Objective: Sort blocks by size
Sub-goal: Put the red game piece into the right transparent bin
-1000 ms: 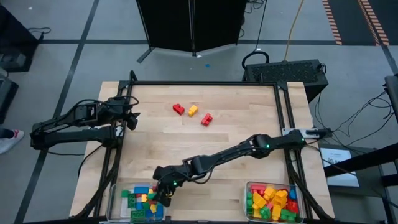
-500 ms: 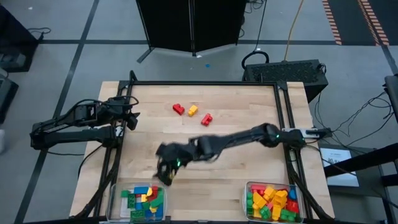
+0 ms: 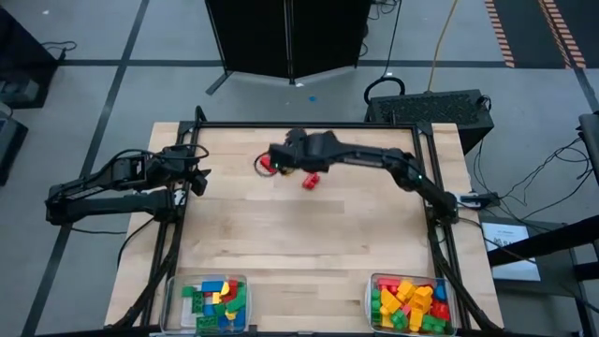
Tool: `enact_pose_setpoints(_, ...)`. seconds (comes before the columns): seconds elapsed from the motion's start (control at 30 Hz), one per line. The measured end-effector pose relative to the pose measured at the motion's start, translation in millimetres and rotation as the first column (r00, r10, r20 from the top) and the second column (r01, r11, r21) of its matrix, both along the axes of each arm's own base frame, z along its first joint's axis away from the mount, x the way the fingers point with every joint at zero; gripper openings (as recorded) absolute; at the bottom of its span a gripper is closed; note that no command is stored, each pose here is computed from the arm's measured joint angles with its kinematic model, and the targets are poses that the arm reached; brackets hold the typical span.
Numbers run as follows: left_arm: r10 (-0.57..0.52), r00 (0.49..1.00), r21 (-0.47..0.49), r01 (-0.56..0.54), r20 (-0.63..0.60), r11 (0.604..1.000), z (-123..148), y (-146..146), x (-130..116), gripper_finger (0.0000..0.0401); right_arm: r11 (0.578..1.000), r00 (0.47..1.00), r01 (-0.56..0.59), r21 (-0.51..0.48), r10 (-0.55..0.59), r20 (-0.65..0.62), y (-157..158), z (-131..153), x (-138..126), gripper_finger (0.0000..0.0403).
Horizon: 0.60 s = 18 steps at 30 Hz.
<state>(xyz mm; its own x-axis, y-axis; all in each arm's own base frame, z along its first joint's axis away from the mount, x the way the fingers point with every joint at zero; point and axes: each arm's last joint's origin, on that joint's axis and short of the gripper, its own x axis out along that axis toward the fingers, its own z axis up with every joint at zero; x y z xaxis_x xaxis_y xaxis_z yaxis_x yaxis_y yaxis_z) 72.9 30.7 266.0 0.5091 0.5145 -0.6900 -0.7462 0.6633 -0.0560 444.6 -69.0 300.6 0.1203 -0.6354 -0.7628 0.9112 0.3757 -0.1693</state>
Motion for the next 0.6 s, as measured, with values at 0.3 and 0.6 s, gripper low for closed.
enact_pose_setpoints(0.3,0.005,1.0,0.005,-0.005,-0.001,1.0,0,0,0,0.0255,0.959,0.972,0.226,0.17,-0.212,-0.098,-64,-39,-8,0.0234)
enact_pose_setpoints(0.6,0.005,1.0,0.005,-0.005,-0.001,1.0,0,0,0,0.0255,0.895,0.929,0.356,0.267,-0.308,-0.205,-58,-81,-12,0.0249)
